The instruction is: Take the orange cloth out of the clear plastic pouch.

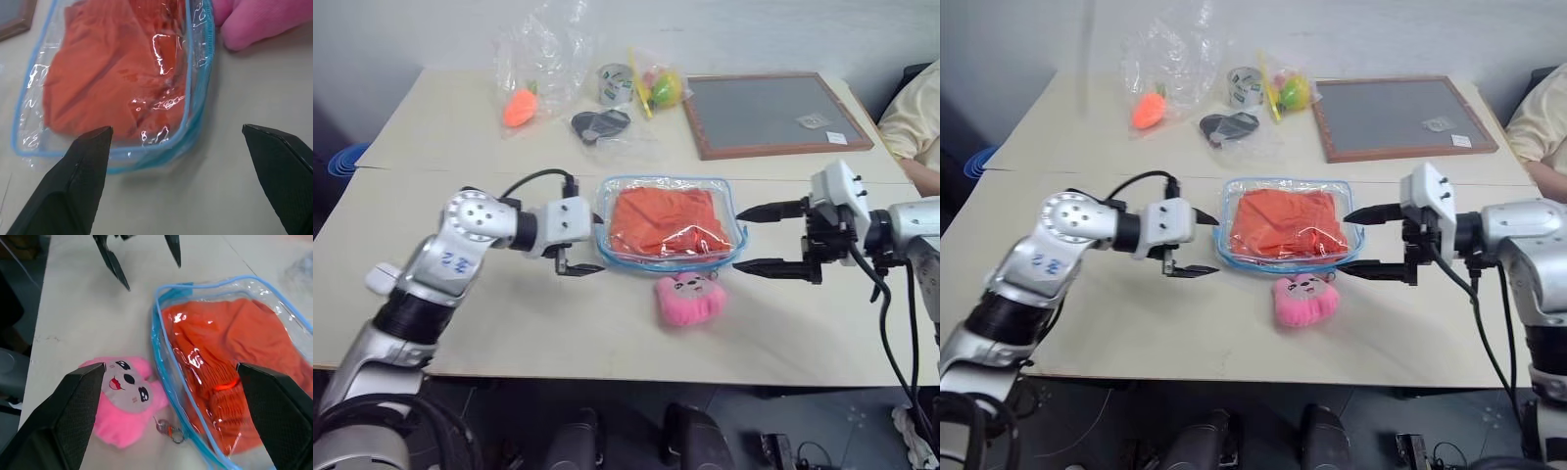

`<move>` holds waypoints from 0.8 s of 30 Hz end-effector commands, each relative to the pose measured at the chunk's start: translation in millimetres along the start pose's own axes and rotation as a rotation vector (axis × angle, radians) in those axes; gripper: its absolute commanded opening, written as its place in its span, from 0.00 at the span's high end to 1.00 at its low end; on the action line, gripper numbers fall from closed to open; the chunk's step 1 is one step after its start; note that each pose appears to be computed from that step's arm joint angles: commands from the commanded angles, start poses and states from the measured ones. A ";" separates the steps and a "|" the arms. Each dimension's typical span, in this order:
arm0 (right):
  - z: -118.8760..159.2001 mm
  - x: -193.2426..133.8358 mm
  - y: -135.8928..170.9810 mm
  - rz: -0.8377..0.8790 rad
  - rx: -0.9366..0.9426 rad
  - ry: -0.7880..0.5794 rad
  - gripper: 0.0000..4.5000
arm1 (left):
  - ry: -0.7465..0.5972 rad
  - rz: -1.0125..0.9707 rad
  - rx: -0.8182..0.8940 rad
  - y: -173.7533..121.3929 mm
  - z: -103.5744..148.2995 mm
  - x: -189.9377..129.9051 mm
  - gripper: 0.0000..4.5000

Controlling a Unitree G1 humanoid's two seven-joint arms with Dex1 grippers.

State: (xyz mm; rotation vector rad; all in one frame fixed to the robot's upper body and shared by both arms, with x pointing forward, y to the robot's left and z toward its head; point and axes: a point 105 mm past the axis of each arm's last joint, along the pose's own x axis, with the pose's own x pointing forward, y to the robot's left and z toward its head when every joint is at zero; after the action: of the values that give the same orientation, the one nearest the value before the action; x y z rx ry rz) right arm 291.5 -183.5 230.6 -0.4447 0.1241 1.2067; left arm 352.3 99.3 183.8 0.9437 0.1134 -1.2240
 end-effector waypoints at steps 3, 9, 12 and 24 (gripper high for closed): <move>14.3 -11.1 6.9 -0.070 -0.039 -0.024 0.00 | -0.030 -0.001 0.048 21.7 9.9 17.1 0.09; 12.4 -14.5 9.1 -0.106 -0.030 -0.019 0.00 | -0.071 -0.092 0.078 10.4 15.6 29.2 0.50; 13.8 -15.7 6.9 -0.121 -0.028 -0.025 0.00 | -0.071 -0.128 0.085 1.4 12.4 30.6 0.70; 16.1 -8.4 0.2 -0.108 -0.042 -0.041 0.00 | -0.026 -0.107 0.096 -9.9 1.7 17.8 0.99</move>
State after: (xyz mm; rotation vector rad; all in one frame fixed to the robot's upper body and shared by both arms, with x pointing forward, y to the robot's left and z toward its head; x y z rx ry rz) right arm 287.4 -186.5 241.2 -0.4358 0.0693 1.1032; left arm 352.1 80.8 157.2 0.9841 0.1244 -1.3746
